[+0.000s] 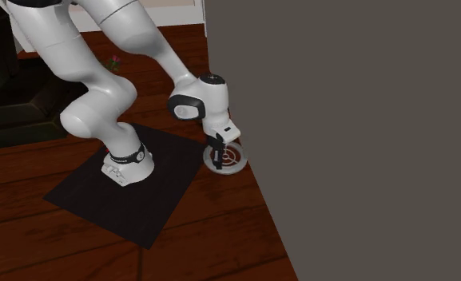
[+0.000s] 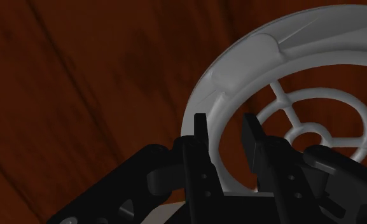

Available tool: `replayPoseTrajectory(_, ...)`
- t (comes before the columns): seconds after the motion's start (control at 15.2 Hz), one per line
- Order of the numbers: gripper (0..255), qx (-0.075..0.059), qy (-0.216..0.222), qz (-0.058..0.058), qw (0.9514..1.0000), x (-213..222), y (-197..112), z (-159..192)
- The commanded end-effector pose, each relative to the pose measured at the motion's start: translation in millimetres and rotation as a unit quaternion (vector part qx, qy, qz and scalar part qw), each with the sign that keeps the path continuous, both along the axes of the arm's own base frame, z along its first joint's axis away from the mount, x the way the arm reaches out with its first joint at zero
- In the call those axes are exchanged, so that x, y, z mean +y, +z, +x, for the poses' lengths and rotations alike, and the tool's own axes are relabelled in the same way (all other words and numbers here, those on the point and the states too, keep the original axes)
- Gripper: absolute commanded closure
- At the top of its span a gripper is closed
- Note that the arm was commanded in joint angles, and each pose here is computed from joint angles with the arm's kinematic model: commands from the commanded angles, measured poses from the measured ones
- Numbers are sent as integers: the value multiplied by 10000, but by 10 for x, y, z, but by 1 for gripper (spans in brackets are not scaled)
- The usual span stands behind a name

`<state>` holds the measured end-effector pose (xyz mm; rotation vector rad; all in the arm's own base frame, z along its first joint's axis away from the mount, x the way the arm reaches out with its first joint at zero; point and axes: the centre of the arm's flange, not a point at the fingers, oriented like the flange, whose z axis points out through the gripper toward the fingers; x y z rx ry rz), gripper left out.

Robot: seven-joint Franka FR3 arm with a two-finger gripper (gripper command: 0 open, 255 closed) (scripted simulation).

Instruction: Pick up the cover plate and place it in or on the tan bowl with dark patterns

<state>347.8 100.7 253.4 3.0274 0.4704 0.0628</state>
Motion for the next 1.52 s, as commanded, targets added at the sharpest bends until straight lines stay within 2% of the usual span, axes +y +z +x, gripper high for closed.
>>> replayPoseTrajectory(0.0,255,3,1,4,10000,10,117,4)
replayPoseTrajectory(1.12,255,3,1,4,10000,10,985,4)
replayPoseTrajectory(1.45,255,3,1,4,10000,550,1033,-373)
